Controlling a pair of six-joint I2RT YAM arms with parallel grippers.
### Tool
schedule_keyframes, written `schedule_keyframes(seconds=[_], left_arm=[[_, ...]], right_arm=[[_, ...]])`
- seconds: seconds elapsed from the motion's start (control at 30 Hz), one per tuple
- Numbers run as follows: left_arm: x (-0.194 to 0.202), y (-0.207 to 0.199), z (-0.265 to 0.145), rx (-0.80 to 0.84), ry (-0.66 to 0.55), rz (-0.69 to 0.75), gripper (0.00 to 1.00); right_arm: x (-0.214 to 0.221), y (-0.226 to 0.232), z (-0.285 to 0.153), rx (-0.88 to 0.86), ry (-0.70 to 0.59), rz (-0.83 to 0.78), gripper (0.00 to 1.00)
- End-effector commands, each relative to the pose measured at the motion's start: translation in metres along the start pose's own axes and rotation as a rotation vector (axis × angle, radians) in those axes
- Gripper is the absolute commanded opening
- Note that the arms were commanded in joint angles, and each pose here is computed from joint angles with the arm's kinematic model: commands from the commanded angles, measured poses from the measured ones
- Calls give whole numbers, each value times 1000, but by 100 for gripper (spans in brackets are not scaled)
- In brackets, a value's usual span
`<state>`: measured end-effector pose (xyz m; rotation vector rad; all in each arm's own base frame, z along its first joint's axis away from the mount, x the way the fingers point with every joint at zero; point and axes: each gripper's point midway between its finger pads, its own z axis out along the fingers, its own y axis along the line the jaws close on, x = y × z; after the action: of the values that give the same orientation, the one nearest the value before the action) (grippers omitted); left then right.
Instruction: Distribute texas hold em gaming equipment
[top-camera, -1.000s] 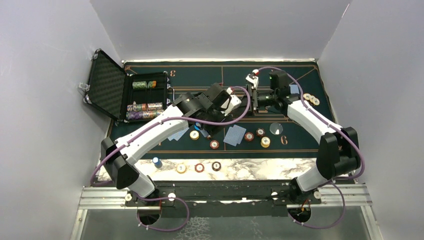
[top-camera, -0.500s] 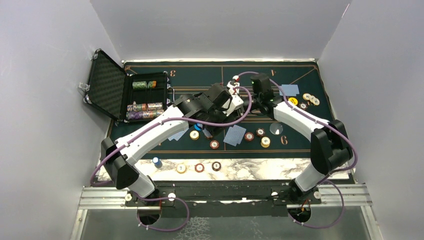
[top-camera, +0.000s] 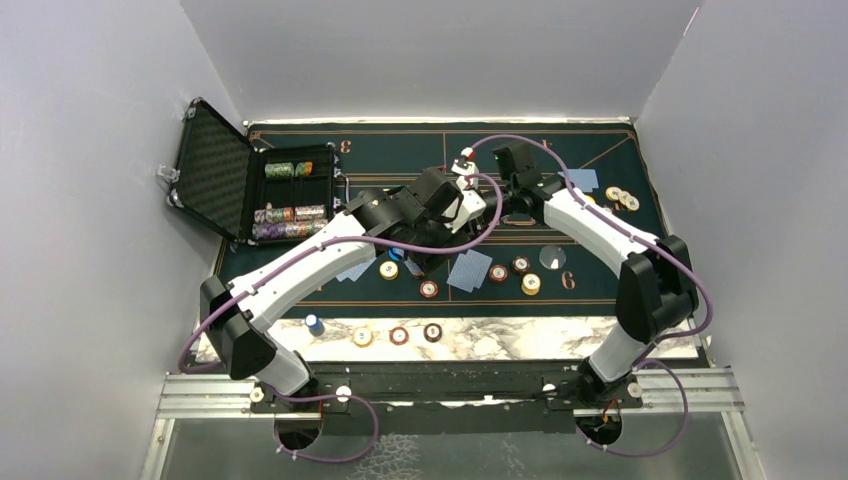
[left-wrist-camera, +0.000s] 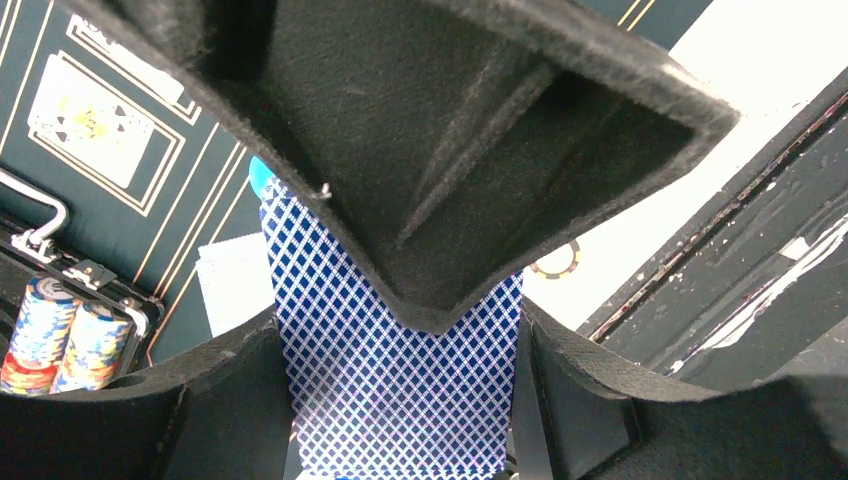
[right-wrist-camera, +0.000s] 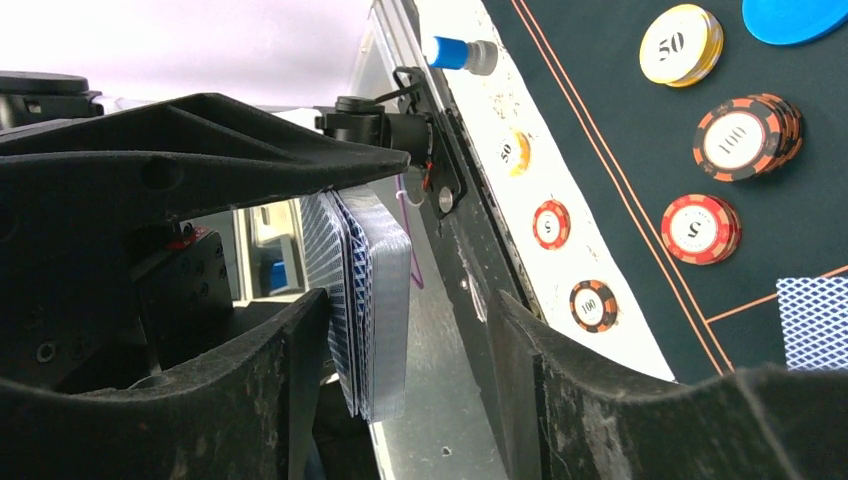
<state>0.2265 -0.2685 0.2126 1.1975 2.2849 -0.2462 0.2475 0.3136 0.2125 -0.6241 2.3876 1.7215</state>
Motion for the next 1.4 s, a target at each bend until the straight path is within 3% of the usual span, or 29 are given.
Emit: schedule_keyframes(seconds=[0.0, 0.43, 0.7, 1.03, 1.37], left_arm=[[-11, 0, -15, -4, -75, -1, 0], [-7, -1, -15, -2, -67, -8, 0], [-3, -2, -13, -3, -58, -12, 0], [-3, -2, -10, 4, -49, -1, 0], [-1, -2, -6, 3, -32, 12, 0]], right_arm=[[3, -17, -5, 80, 4, 19, 59], [-10, -8, -24, 76, -57, -22, 49], [-11, 11, -42, -18, -82, -40, 59], [1, 25, -39, -148, -45, -27, 33], [8, 34, -35, -216, -13, 0, 26]])
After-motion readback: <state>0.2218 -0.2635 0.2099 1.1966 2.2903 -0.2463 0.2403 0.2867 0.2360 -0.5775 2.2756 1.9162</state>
